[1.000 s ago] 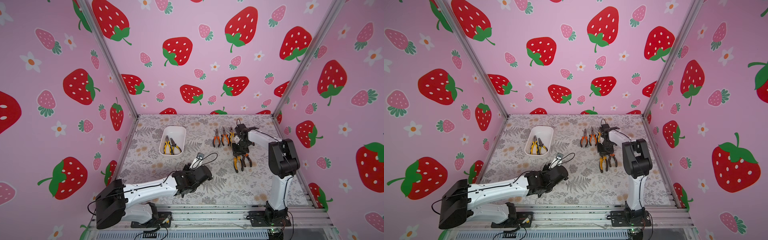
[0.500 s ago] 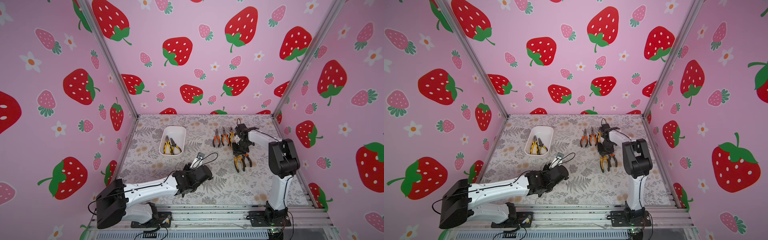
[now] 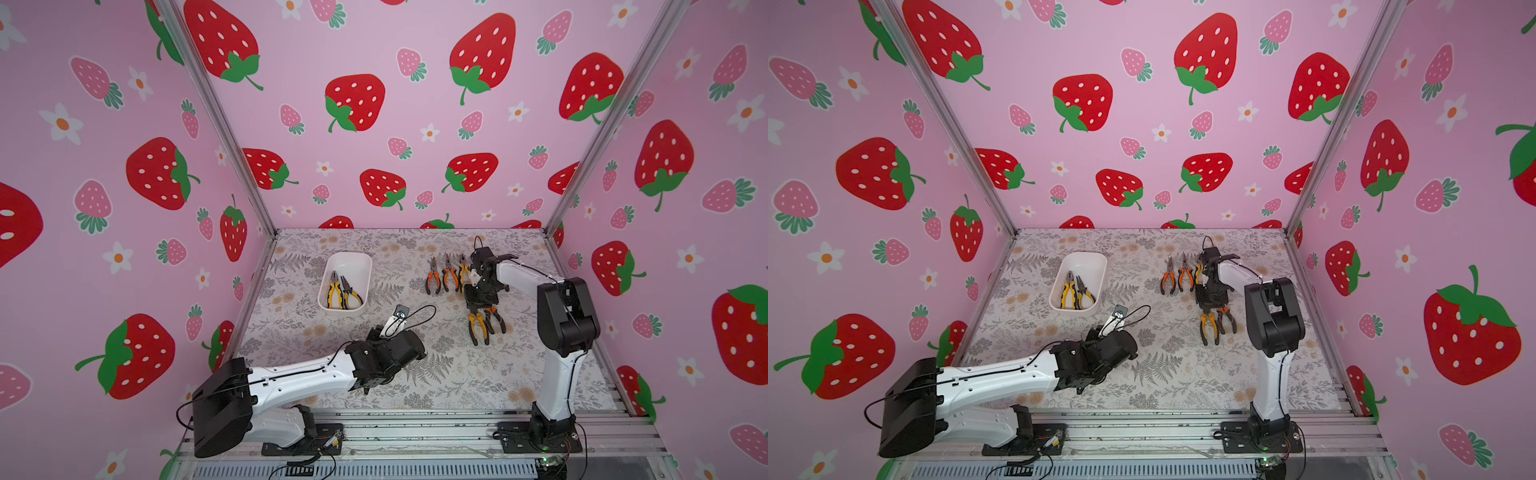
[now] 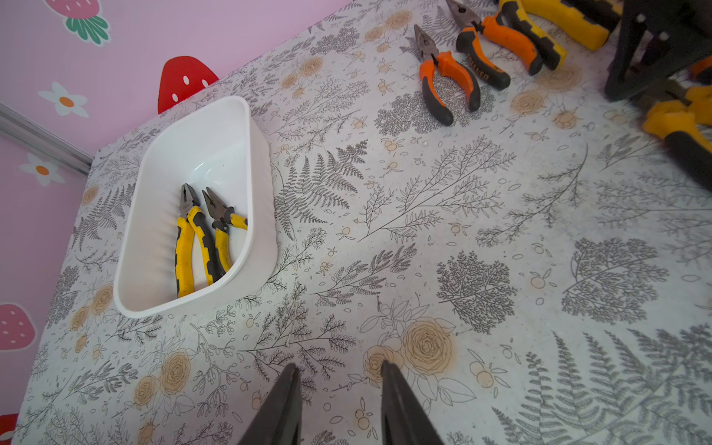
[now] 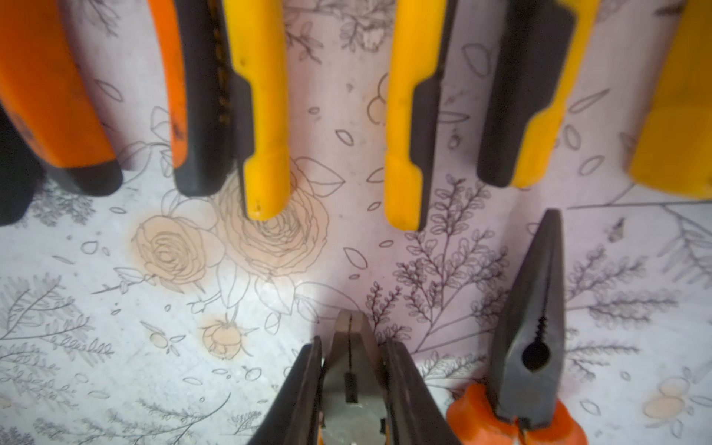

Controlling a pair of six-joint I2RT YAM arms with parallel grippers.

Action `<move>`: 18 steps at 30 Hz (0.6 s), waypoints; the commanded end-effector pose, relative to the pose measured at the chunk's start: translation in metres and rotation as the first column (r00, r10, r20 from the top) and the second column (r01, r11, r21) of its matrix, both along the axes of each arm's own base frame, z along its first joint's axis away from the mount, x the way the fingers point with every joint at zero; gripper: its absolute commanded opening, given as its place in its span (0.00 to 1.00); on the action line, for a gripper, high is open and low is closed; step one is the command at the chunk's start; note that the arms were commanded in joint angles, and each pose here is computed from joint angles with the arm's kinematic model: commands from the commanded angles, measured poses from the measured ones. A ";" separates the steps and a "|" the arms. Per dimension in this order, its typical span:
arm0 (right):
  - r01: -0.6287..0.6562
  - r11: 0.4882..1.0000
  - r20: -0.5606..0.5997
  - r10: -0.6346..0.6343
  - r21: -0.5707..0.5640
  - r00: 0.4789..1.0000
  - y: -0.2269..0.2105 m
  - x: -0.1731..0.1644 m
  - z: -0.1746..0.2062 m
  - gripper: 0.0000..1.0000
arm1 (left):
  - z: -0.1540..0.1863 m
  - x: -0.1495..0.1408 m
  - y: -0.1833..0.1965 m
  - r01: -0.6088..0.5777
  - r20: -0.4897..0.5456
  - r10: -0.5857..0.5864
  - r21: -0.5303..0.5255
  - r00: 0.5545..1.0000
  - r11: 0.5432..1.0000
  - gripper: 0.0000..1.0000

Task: Take the pliers out of the storage box
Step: Place the pliers at the center of the board.

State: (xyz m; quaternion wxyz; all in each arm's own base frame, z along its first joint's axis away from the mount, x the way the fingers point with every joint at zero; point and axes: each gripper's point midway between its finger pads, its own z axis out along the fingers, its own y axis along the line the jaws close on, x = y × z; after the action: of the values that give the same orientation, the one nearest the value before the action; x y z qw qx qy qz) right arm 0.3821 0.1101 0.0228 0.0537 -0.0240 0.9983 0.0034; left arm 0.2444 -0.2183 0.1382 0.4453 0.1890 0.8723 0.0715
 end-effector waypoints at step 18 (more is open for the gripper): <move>0.089 0.996 0.025 -0.089 -0.002 0.996 -0.004 0.009 0.006 0.22 | 0.010 0.003 -0.003 -0.005 0.010 0.005 -0.011 1.000 1.000 0.37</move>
State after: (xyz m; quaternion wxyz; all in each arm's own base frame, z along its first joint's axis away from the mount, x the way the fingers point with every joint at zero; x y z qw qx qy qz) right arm 0.3835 0.1087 0.0240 0.0568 0.0033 0.9984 0.0009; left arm 0.2444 -0.2182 0.1381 0.4452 0.1891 0.8723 0.0719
